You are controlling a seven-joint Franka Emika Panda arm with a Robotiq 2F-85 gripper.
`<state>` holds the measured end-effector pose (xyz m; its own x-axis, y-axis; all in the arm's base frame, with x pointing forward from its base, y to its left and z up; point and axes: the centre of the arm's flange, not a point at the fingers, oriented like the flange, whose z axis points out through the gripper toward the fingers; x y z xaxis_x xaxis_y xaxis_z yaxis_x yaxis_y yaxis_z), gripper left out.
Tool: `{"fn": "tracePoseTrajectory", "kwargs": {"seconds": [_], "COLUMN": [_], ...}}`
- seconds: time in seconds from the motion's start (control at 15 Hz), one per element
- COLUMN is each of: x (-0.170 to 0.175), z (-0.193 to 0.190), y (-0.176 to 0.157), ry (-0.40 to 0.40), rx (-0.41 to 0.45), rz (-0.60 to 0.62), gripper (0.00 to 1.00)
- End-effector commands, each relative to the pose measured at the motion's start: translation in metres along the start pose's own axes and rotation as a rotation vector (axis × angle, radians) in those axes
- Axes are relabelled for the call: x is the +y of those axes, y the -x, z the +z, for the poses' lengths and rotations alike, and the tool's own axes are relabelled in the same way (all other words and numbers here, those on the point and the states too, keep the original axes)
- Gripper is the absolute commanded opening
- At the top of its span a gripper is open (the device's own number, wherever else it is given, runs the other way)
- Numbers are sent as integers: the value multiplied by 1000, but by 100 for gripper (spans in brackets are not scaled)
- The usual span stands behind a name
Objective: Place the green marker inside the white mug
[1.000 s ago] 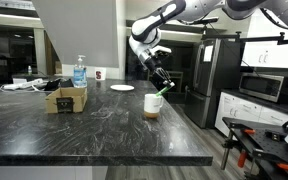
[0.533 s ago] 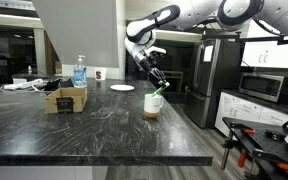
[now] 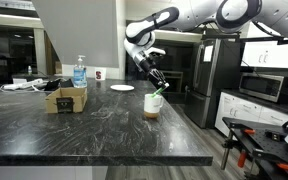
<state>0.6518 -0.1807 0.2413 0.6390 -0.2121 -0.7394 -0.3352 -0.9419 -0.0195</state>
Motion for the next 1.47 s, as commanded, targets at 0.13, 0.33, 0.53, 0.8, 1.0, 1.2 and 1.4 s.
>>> {"fn": "tracePoseTrajectory", "kwargs": {"seconds": [0.13,0.33,0.53,0.8,1.0,1.2,1.4], "x": [0,0,0,0,0,1,2], "z": [0,0,0,0,-1,0,-4], "y": [0,0,0,1,2,8,22], "ry": [0,0,0,1,1,2,4], "rx": [0,0,1,5,12,22,128], "rz": [0,0,0,2,6,8,7], "gripper": [21,21,46,69,90,100,100]}}
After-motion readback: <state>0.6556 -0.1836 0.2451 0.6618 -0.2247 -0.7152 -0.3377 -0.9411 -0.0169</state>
